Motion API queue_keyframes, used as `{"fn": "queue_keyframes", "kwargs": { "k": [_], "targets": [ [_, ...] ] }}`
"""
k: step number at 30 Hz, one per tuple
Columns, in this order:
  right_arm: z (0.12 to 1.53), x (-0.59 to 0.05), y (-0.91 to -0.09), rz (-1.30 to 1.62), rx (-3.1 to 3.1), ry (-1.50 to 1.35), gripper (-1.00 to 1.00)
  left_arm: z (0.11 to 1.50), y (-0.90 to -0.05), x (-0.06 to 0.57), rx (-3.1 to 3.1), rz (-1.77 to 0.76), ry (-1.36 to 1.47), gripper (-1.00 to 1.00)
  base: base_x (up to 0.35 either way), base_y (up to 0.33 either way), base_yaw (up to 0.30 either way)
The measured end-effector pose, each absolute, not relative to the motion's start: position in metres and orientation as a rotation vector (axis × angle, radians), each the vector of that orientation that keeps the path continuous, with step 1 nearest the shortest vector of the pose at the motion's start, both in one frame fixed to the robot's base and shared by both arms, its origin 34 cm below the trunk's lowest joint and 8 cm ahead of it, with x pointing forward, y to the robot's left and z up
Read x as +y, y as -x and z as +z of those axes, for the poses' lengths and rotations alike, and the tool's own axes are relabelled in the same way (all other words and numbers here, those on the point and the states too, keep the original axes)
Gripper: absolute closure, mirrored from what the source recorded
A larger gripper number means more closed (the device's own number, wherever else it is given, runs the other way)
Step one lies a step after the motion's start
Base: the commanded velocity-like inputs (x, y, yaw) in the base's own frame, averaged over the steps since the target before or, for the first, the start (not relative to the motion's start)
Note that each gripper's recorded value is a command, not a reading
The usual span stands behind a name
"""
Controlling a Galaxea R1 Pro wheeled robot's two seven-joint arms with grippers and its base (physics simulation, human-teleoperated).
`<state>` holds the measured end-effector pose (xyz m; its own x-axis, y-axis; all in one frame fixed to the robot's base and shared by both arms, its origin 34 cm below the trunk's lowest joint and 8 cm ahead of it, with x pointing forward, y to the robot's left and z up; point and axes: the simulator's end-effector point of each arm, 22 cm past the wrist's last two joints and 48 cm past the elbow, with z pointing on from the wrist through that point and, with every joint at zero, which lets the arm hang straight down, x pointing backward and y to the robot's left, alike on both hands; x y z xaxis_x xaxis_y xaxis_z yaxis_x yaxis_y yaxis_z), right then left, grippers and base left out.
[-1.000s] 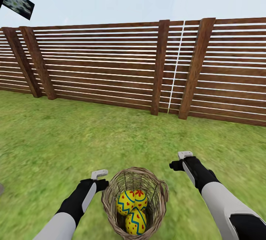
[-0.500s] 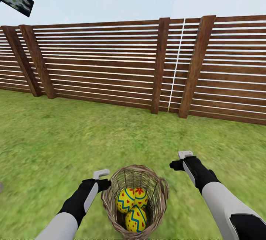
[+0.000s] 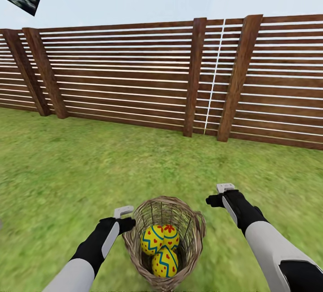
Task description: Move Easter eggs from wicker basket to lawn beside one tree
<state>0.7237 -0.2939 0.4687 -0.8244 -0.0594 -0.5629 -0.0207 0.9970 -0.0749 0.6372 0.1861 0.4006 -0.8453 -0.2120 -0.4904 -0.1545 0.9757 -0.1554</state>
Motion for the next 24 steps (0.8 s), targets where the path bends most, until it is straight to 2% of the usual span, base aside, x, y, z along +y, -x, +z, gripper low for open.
{"fn": "queue_keyframes", "kwargs": {
  "k": [24],
  "targets": [
    [0.436,-0.294,-0.716,-0.087,2.538,0.056,-1.00,0.374,-0.635,0.186,2.575,-0.149,0.259,-1.00,0.000,0.000,0.000]
  ]
}}
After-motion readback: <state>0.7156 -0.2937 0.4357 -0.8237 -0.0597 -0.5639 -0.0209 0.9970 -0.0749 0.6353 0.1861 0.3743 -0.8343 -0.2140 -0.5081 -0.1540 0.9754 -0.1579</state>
